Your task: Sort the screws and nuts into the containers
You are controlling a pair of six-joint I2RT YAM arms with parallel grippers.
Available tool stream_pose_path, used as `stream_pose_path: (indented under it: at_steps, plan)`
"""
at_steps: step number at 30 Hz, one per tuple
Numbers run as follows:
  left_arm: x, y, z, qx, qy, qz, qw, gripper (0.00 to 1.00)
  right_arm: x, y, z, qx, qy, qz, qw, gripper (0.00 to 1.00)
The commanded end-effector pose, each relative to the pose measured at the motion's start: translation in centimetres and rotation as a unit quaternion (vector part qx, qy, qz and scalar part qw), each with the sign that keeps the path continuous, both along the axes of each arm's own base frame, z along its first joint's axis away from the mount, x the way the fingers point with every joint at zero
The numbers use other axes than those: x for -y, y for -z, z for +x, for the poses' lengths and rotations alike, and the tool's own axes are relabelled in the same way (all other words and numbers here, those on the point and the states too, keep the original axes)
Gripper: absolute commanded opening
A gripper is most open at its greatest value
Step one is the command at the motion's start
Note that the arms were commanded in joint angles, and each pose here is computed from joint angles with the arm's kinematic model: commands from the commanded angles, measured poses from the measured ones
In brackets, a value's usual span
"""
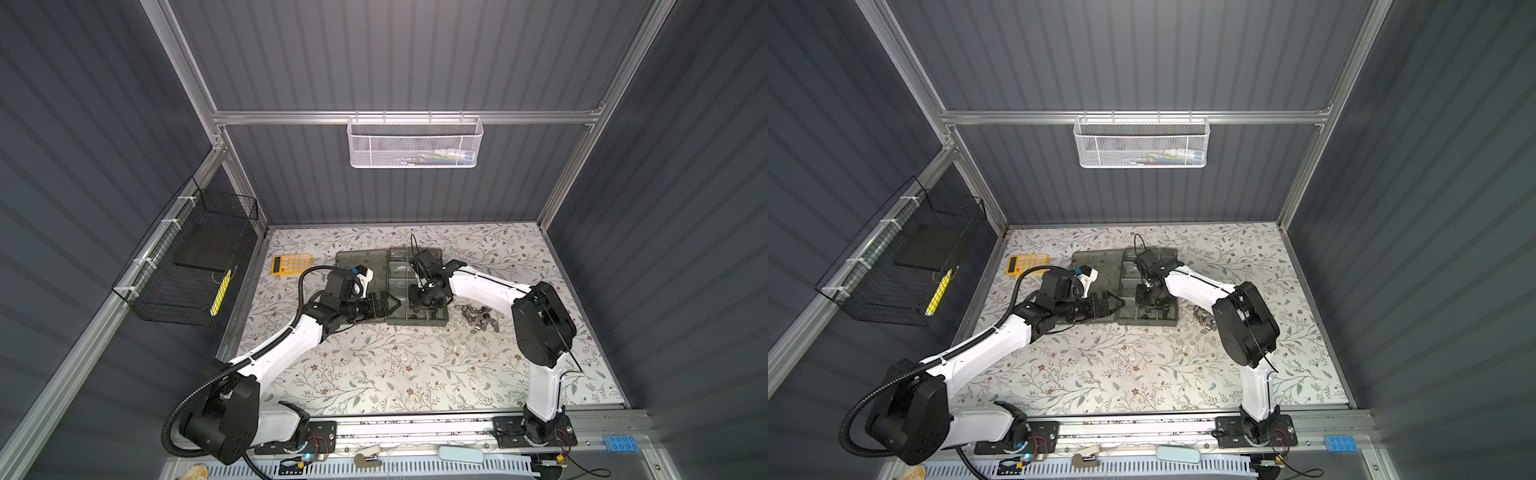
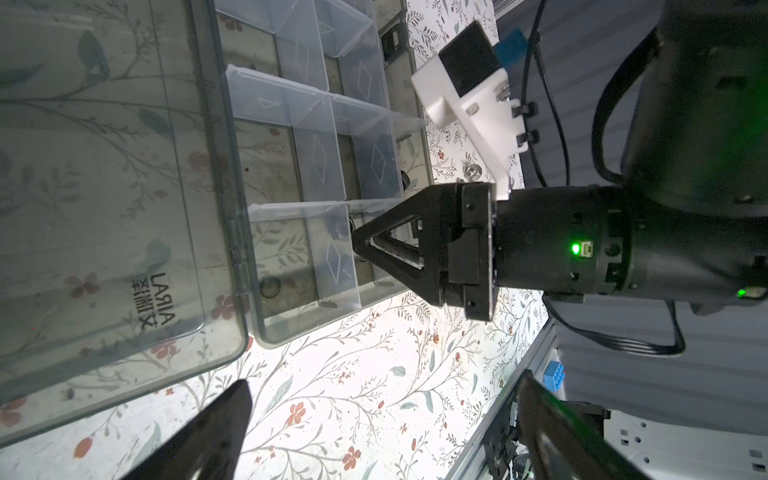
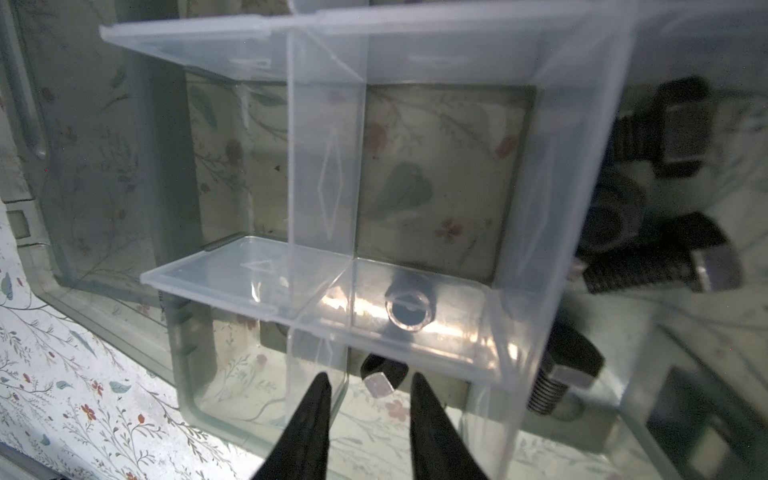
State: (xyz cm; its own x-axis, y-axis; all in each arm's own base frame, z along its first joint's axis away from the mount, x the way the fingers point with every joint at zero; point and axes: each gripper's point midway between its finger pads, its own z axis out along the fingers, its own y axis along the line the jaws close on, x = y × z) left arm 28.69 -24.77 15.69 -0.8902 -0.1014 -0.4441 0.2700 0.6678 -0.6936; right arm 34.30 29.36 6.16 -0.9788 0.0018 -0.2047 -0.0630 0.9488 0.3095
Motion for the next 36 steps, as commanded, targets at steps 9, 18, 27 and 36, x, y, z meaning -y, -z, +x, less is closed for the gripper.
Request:
stream_pose_path:
  at_steps: [9,18,27,36]
  plan:
    - [0.3,-2.1,0.3,0.027,0.011,-0.011,1.0,1.0,0.8,-4.6,0.7,0.049,-0.001,-0.002,0.999,0.38]
    - [1.6,-3.4,0.4,0.052,0.025,0.004,0.998,1.0,4.9,-7.9,1.2,0.085,0.03,-0.013,0.996,0.45]
    - [6.9,-4.1,-0.6,0.079,0.084,0.019,0.993,1.0,13.0,-7.7,0.6,0.087,0.095,-0.037,0.991,0.47]
    - [10.6,-3.6,-1.1,0.079,0.115,0.016,0.99,1.0,19.8,-4.7,-1.1,0.059,0.148,-0.06,0.985,0.47]
